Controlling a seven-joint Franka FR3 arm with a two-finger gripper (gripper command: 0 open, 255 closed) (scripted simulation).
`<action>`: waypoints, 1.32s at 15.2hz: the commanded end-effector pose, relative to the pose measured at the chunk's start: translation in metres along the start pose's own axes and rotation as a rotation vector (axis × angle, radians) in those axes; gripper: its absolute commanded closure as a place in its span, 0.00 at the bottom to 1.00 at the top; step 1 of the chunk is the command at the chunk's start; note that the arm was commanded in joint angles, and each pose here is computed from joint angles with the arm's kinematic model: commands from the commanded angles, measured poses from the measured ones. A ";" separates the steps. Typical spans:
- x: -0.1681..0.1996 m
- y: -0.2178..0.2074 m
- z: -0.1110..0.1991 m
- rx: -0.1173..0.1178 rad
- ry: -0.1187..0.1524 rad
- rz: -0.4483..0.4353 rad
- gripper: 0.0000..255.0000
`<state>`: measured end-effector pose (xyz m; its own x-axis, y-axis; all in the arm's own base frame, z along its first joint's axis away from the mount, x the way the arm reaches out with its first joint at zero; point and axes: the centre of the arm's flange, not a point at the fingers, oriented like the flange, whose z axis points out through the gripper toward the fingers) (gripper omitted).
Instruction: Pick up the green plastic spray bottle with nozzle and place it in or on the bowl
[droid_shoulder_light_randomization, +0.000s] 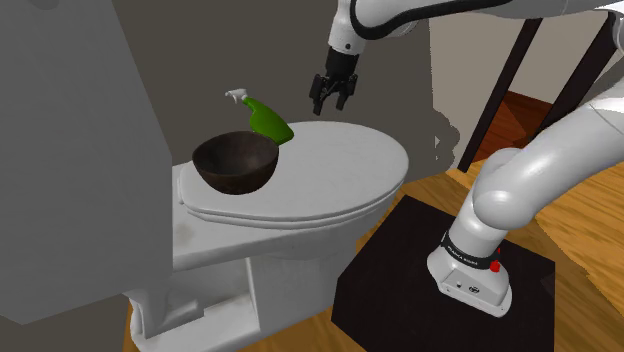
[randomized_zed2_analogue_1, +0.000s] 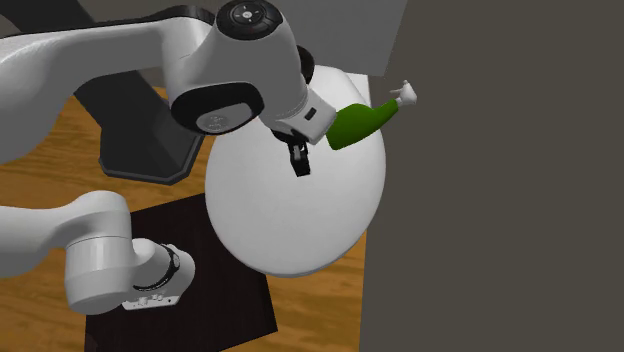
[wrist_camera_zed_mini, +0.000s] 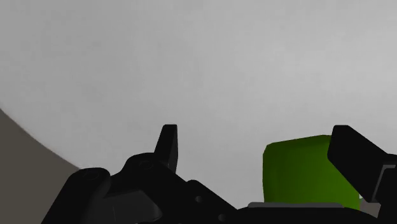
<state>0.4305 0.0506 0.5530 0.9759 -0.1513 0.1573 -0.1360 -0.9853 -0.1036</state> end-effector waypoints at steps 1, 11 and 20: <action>0.018 -0.003 0.013 0.019 0.023 0.005 0.00; 0.118 -0.041 0.048 0.115 0.132 0.024 0.00; 0.172 -0.063 0.080 0.161 0.184 0.034 0.00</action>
<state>0.6176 0.0915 0.5127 0.9221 -0.2101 0.3248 -0.1250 -0.9564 -0.2639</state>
